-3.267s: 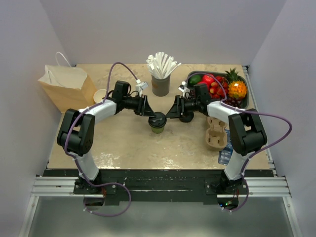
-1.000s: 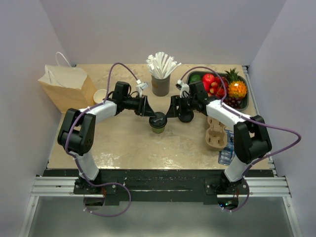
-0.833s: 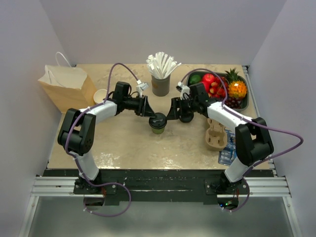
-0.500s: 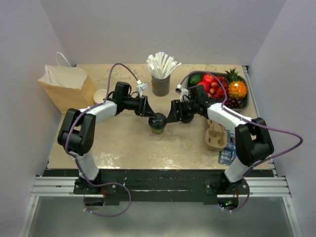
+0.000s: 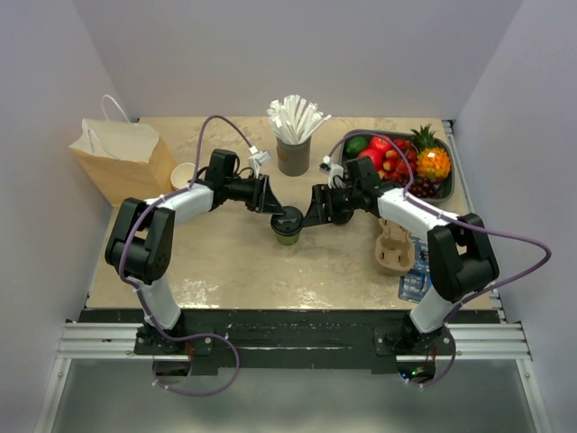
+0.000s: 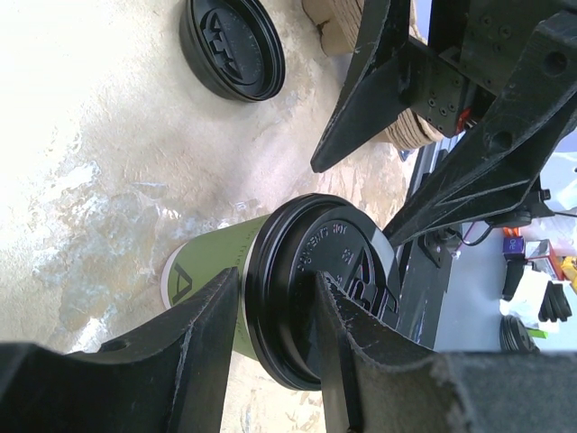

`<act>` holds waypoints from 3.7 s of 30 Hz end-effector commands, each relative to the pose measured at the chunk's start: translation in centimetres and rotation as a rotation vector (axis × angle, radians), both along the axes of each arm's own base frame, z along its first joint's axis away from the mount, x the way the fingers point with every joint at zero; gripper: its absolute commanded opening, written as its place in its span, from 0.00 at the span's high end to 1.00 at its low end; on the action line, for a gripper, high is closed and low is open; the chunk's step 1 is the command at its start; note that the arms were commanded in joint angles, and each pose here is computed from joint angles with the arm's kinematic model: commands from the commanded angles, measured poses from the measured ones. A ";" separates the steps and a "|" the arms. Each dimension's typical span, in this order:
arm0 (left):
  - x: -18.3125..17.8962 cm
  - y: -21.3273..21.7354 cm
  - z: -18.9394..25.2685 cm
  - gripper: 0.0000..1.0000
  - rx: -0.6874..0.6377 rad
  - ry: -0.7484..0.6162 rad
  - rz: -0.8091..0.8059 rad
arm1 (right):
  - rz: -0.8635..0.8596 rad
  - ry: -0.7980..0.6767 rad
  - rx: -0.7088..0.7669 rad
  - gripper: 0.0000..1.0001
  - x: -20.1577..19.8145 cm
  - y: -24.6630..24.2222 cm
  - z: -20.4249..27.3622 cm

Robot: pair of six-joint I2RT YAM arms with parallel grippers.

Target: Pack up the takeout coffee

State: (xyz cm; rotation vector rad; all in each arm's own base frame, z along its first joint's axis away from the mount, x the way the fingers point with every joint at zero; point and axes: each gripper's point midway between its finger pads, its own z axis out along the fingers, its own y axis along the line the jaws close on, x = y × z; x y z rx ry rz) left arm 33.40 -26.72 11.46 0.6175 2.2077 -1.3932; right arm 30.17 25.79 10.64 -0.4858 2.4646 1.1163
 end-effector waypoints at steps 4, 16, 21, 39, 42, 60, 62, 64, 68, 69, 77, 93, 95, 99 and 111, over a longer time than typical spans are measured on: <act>0.0 0.8 -2.8 0.57 0.084 0.017 0.040 | -0.067 0.077 -0.160 0.32 -0.4 -1.9 -4.0; -0.2 0.2 -0.6 0.55 0.010 -0.016 0.006 | 0.039 -0.034 -0.116 0.32 -0.5 -1.4 -1.3; -0.6 -0.7 1.7 0.49 -0.084 -0.043 -0.051 | 0.208 -0.101 0.019 0.23 -2.3 0.1 2.0; -1.3 -0.2 2.2 0.32 -0.052 -0.063 -0.065 | 0.161 -0.088 0.090 0.20 -0.6 1.6 2.9; -1.3 -0.1 1.6 0.33 -0.040 -0.045 -0.060 | 0.148 -0.071 0.088 0.20 -0.2 1.8 2.5; -1.6 0.1 -0.3 0.37 -0.018 0.007 -0.034 | 0.028 0.021 -0.054 0.23 1.0 0.3 -1.9; -1.8 0.2 -0.7 0.38 -0.018 0.022 -0.029 | -0.004 0.059 -0.092 0.22 0.8 -0.2 -3.2; -1.6 0.1 -0.7 0.38 -0.028 0.008 -0.027 | -0.026 0.103 -0.128 0.22 0.5 -0.7 -4.6; -1.6 0.1 -1.1 0.38 -0.025 0.020 -0.022 | -0.090 0.204 -0.199 0.22 0.0 -2.3 -7.3; -1.6 0.1 -1.1 0.38 -0.024 0.018 -0.021 | -0.102 0.219 -0.206 0.22 -0.1 -2.6 -7.7; -1.4 0.0 -1.1 0.39 -0.031 0.031 -0.028 | -0.065 0.141 -0.138 0.24 1.9 -1.9 -5.5; -2.1 0.1 0.0 0.39 -0.080 0.069 -0.108 | -0.007 -0.037 0.109 0.15 4.3 0.0 2.9; -2.0 0.1 0.1 0.39 -0.073 0.074 -0.110 | -0.008 -0.017 0.106 0.16 4.5 0.2 2.2; -1.7 0.2 -0.1 0.39 -0.063 0.074 -0.106 | 0.006 0.004 0.119 0.17 4.6 0.5 1.8; -1.7 0.3 -0.3 0.39 -0.049 0.085 -0.106 | 0.067 0.071 0.216 0.16 2.6 1.4 2.3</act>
